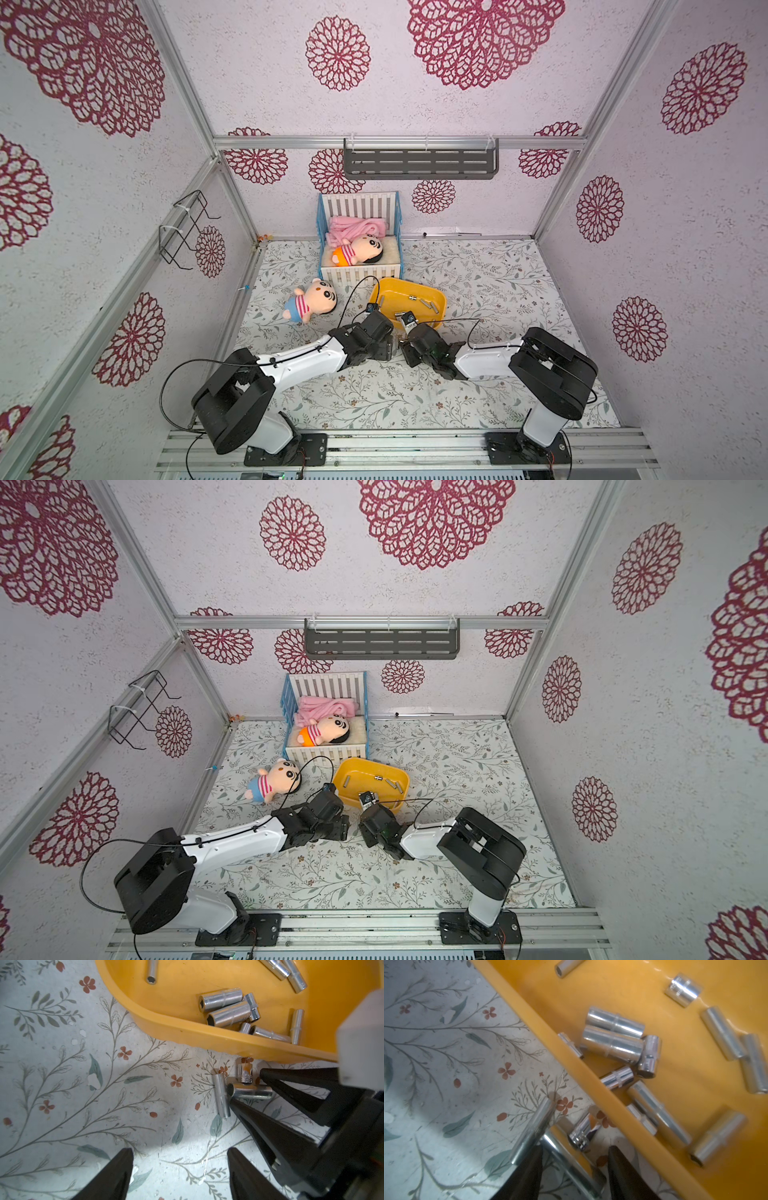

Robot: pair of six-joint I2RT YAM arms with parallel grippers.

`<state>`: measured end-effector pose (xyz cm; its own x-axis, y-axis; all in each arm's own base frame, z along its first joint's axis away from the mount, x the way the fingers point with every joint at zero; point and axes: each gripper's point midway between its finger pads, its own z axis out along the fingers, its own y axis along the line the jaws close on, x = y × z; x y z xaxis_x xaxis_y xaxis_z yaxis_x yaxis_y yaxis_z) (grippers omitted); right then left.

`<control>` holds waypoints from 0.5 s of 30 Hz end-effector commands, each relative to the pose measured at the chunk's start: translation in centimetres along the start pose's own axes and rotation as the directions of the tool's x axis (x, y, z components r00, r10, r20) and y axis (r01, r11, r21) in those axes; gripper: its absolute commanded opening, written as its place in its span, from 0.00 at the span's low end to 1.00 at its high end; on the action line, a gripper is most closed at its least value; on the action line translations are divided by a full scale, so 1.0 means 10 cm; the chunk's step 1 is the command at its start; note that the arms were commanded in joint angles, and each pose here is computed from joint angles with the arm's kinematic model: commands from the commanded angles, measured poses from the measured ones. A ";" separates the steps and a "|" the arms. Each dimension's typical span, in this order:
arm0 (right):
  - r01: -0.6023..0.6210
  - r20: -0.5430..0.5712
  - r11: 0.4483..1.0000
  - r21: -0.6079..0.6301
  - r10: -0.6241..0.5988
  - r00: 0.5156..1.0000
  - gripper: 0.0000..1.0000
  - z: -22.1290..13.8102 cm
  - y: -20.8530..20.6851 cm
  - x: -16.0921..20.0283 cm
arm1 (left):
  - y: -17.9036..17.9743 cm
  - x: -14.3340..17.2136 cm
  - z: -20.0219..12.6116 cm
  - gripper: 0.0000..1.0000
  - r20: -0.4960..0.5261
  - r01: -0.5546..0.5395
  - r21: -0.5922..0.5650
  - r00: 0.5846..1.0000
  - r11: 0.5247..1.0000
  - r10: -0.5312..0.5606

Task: Put the screws on the desktop into the storage box
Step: Pick up the screw from the center of the board.

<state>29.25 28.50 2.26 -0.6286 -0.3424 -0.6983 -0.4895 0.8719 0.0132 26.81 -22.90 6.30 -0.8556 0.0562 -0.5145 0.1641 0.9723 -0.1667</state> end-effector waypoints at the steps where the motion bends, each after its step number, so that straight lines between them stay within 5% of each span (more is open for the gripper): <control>1: 0.007 -0.054 1.000 0.023 -0.005 0.999 0.52 0.01 -0.07 0.13 | -0.04 -0.12 -0.02 0.77 0.028 0.010 0.012 1.000 1.000 -0.010; 15: 0.032 -0.052 0.999 -0.008 -0.033 0.998 0.39 -0.13 0.08 0.13 | 0.01 -0.12 0.09 0.78 0.017 0.001 -0.032 1.000 0.999 -0.001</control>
<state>28.30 28.91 2.29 -0.6272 -0.3647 -0.6881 -0.5103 0.8600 0.0093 27.36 -22.97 5.80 -0.8560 0.0595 -0.5135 0.1546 0.9774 -0.1443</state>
